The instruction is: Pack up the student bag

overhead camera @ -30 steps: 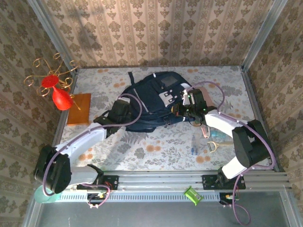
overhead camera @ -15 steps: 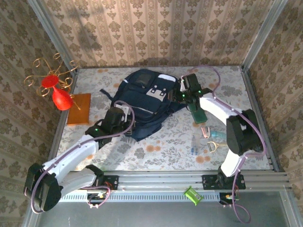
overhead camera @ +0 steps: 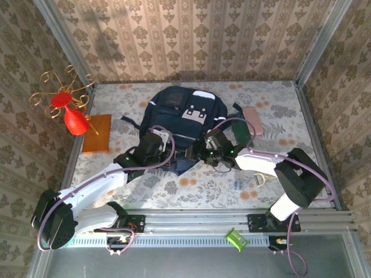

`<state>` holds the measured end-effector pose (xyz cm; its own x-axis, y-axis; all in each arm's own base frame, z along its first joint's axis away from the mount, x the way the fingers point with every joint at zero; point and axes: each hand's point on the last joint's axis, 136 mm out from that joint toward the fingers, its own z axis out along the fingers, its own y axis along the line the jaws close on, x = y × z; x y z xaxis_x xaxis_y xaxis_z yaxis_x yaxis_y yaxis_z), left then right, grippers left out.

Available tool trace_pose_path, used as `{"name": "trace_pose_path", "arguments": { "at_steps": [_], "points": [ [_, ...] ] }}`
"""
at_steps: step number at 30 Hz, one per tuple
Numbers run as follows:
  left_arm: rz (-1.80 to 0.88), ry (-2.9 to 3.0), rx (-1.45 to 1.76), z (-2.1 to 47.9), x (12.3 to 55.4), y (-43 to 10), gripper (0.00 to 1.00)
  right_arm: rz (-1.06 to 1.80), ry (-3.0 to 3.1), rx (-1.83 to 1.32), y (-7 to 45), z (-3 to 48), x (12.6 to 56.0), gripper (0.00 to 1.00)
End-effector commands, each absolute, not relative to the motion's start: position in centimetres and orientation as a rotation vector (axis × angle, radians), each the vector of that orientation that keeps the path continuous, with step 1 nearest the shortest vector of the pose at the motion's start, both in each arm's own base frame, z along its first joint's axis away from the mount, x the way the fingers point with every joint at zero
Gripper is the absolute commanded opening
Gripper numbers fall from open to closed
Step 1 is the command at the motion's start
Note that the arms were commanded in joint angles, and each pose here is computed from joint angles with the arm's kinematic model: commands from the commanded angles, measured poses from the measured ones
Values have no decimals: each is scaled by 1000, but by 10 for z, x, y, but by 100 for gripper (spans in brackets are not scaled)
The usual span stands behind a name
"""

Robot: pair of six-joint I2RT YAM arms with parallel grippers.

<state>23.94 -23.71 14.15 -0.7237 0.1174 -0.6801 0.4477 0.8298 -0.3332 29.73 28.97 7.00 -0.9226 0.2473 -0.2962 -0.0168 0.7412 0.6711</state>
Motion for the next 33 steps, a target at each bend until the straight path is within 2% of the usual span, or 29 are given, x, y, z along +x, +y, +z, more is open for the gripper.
{"name": "trace_pose_path", "arguments": {
  "at_steps": [1,3,7,9,18,23,24,25,29,33],
  "points": [
    [-683,2270,422,164,241,-246,0,1118,2426,290,305,89,324,71],
    [-622,2287,424,159,241,-238,0,1060,2413,287,299,89,328,55],
    [-441,2313,430,147,245,-215,0,894,2406,288,272,84,330,13],
    [-336,2317,419,143,251,-200,0,839,2412,292,255,82,330,2],
    [-13,2308,174,139,280,-110,0,738,2413,313,181,84,328,0],
    [-68,2275,85,149,289,-92,0,730,2495,228,166,88,337,0],
    [-132,2268,117,151,288,-102,0,709,2520,242,161,85,340,4],
    [-240,2255,163,153,287,-118,0,693,2536,253,159,84,343,12],
    [-625,2234,213,160,276,-172,0,749,2524,279,166,92,343,56],
    [-647,2213,226,166,271,-189,0,817,2499,265,185,105,315,78]
  ]
}}
